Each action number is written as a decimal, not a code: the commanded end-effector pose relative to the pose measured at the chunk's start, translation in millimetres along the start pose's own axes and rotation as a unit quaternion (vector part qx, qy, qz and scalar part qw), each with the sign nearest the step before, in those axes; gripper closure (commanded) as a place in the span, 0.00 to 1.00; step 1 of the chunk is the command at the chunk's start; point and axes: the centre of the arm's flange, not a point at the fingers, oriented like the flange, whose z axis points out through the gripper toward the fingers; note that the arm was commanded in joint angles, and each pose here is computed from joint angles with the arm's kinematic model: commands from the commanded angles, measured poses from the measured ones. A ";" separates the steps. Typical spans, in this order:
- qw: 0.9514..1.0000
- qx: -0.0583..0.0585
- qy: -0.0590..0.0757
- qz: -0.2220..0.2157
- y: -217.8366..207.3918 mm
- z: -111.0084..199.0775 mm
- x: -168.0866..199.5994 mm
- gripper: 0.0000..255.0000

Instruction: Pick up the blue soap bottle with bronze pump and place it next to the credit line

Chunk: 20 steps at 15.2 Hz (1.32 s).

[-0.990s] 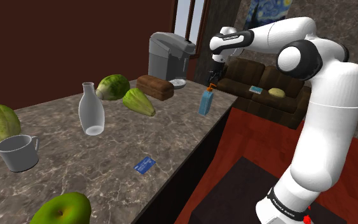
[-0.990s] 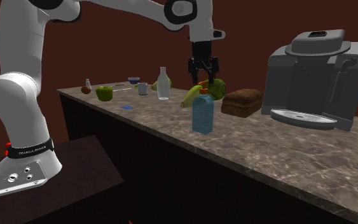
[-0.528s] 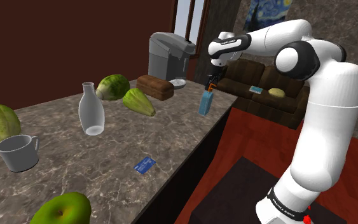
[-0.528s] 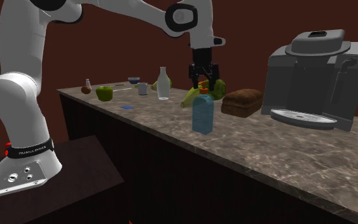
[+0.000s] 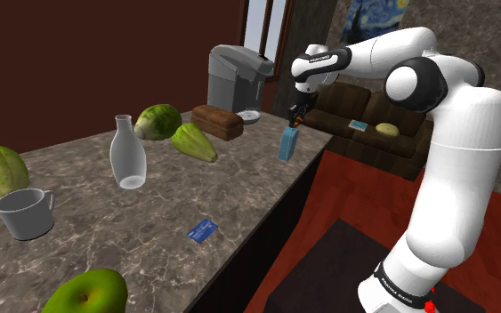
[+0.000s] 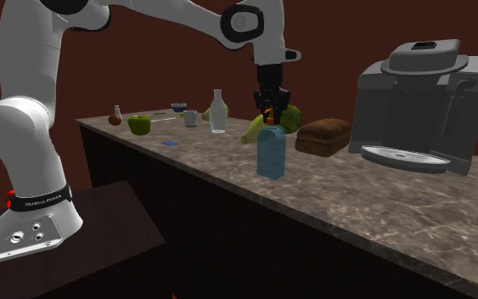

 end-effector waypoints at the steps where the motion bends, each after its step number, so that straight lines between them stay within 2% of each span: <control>1: 1.000 0.000 0.000 0.000 0.1 0.5 -0.1 1.00; 6: 1.000 0.000 0.000 0.000 0.1 0.6 -0.1 1.00; 20: 1.000 0.000 0.000 0.000 2.9 -70.0 4.7 1.00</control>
